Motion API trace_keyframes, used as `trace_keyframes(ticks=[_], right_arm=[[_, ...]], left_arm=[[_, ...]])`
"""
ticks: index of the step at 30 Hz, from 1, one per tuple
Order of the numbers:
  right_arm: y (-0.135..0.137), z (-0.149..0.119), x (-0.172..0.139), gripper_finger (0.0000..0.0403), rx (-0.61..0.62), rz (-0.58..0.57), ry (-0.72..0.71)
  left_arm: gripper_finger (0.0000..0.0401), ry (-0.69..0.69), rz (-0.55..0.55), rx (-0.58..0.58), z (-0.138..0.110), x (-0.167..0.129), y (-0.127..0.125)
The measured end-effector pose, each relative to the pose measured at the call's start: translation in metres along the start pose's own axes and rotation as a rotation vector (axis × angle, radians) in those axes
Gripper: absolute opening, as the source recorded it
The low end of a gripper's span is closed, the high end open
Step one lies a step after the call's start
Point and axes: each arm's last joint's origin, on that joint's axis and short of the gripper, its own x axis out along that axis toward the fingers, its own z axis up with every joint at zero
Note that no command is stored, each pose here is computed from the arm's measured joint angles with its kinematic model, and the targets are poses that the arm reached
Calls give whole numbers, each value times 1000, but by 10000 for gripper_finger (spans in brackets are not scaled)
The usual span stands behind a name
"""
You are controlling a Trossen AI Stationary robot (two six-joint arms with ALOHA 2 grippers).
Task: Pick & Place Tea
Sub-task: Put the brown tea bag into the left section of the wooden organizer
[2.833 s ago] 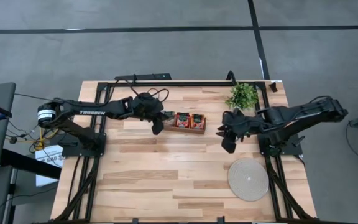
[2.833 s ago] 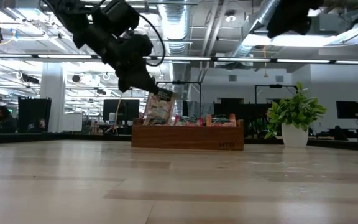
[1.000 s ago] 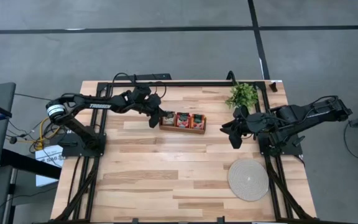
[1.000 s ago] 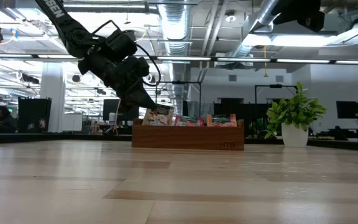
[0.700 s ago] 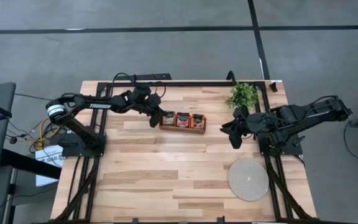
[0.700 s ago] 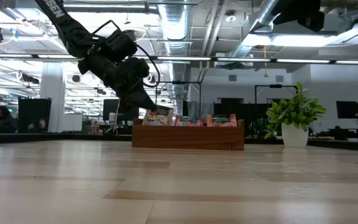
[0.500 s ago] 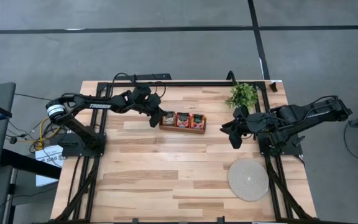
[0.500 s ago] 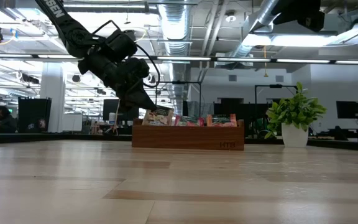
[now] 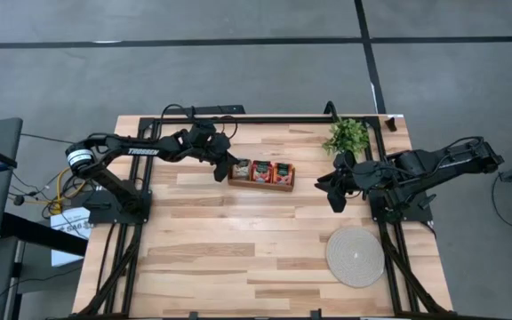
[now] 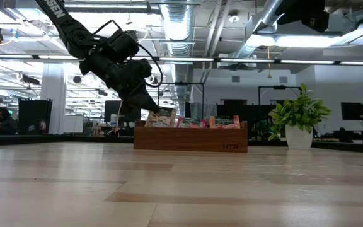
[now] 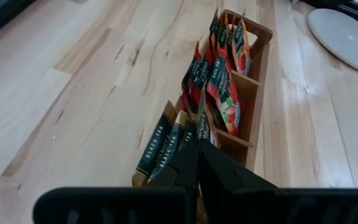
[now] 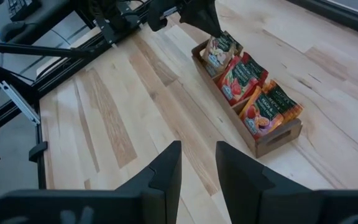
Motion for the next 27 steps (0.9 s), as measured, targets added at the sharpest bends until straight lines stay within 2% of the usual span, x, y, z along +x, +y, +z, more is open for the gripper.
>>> trace_keyframes(ticks=[21,27], right_arm=[[0,0,0,92,-3,1,0],[0,0,0,92,-4,0,1]], left_arm=[[0,-15,5,27,2,0,0],[29,-15,4,28,2,0,0]])
